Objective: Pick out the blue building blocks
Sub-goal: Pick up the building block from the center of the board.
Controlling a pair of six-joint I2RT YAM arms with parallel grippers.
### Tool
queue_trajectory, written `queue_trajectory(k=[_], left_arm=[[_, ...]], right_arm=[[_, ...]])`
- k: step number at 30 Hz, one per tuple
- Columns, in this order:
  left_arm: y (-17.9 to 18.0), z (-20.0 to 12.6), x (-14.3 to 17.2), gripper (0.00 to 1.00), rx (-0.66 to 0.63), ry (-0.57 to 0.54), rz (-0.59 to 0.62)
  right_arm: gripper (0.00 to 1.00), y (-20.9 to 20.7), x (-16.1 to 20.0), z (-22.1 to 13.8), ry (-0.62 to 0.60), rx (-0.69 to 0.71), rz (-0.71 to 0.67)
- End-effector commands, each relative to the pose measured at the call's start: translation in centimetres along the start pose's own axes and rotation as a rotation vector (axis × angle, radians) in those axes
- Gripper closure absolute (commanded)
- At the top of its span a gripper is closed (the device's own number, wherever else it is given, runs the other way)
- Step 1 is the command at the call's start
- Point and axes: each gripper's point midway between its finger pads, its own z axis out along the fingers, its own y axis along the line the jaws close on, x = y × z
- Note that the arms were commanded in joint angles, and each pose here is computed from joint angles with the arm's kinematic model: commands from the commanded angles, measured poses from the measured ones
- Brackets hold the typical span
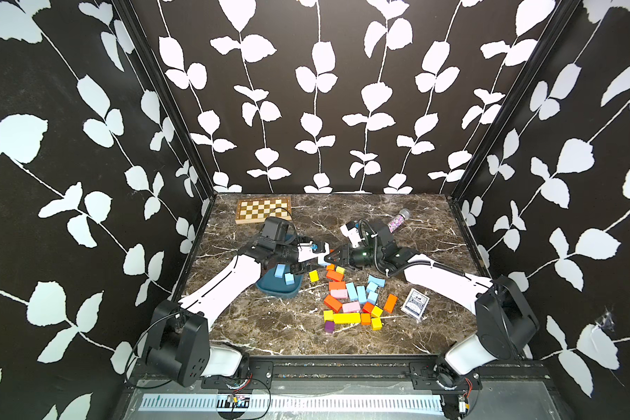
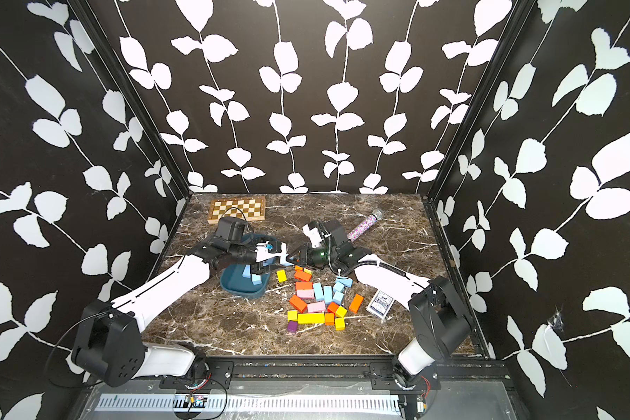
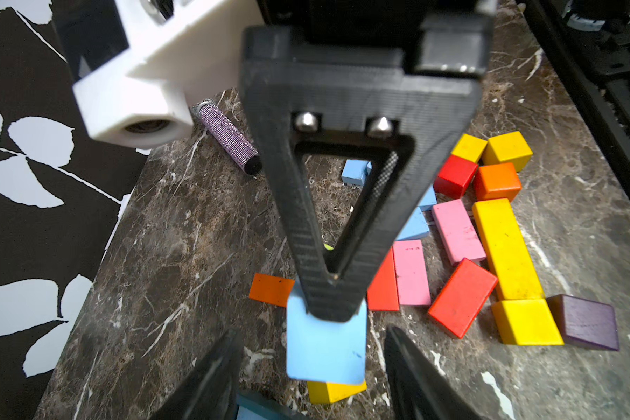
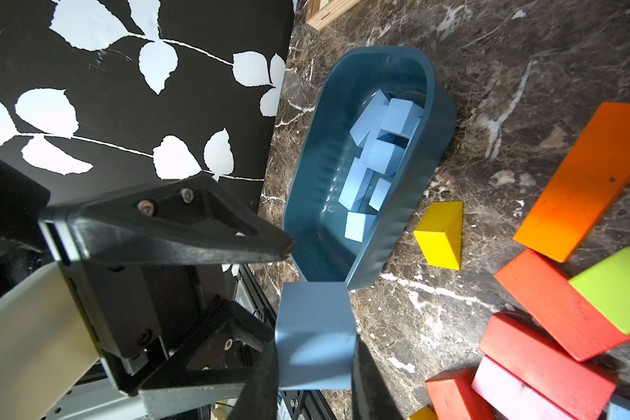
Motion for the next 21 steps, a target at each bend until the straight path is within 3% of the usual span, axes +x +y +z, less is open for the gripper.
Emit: queue_trajectory(k=[1, 14, 21], left_arm=[[0.0, -0.3, -1.1, 0.39, 0.015, -0.023, 0.021], [-0.1, 0.2, -1.1, 0.46, 0.038, -0.010, 0.075], [-0.2, 0.0, -1.6, 0.75, 0.040, -0.029, 0.084]], right_arm=[[0.89, 2.2, -0.9, -0.5, -0.021, -0.066, -0.038], [0.88, 3.1, -0.9, -0.6, -0.016, -0.105, -0.055], [0.85, 3.5, -1.1, -0.8, -0.023, -0.114, -0.060]])
